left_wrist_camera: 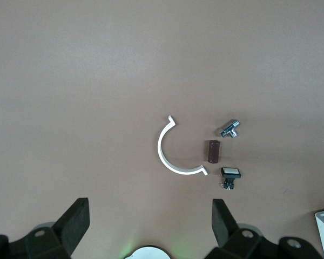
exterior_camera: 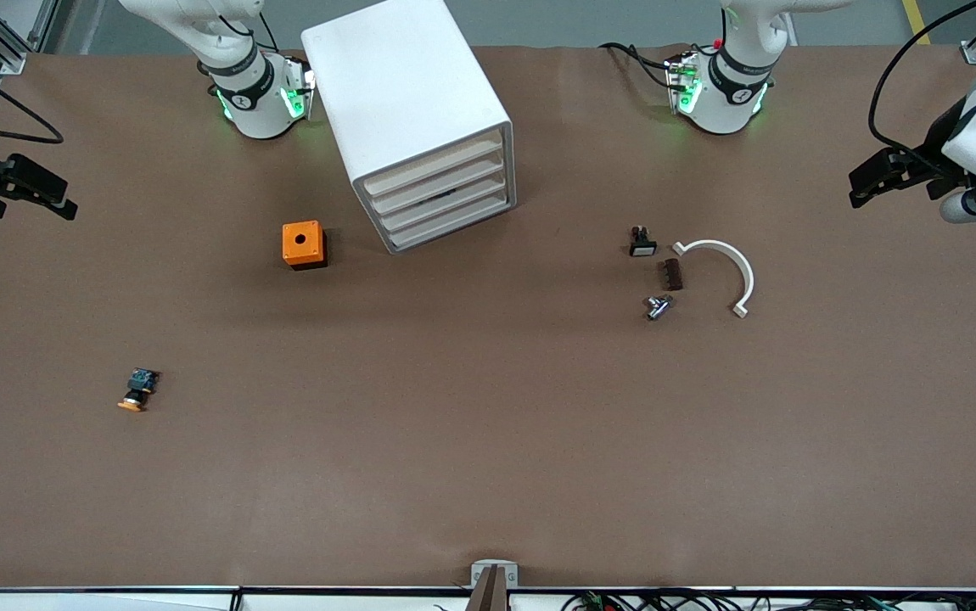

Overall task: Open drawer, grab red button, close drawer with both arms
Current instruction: 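Reach the left gripper to the handle of the white drawer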

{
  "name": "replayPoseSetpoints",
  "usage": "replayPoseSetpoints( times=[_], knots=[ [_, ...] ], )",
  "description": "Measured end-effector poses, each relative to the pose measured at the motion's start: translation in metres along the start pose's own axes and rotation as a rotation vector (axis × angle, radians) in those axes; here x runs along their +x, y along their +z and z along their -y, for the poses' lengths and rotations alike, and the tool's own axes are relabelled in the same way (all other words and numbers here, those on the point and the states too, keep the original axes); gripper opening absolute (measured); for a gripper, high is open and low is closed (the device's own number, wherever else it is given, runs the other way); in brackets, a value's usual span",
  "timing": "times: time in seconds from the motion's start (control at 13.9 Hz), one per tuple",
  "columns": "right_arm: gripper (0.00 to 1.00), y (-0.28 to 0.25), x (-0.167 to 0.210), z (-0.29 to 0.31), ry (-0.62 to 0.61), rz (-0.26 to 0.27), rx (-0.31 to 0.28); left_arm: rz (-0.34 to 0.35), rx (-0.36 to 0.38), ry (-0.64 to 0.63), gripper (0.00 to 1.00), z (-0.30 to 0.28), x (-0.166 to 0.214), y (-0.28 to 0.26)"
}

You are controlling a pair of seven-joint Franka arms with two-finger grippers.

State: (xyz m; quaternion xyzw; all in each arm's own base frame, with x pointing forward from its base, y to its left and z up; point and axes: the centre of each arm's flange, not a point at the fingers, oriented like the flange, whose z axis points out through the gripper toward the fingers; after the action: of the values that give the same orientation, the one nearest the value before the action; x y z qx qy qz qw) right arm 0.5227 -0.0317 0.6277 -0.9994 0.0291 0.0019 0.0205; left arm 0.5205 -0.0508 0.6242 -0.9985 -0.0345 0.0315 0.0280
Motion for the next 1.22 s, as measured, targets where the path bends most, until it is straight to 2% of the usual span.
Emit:
replayPoseSetpoints(
  times=[0.43, 0.79, 1.01, 1.22],
  knots=[
    [1.0, 0.0, 0.0, -0.002, 0.0, 0.0, -0.017, -0.008, -0.003, -0.003, 1.0, 0.001, 0.004, -0.004],
    [1.0, 0.0, 0.0, -0.002, -0.001, 0.0, -0.018, 0.079, 0.004, 0.0, 1.0, -0.011, 0.034, 0.04],
    [1.0, 0.0, 0.0, -0.001, -0.001, 0.001, -0.018, 0.106, 0.014, -0.115, 1.0, -0.048, 0.047, 0.068],
    [1.0, 0.0, 0.0, -0.001, -0.001, 0.001, -0.019, 0.154, 0.032, -0.373, 1.0, -0.12, 0.046, 0.102]
  ],
)
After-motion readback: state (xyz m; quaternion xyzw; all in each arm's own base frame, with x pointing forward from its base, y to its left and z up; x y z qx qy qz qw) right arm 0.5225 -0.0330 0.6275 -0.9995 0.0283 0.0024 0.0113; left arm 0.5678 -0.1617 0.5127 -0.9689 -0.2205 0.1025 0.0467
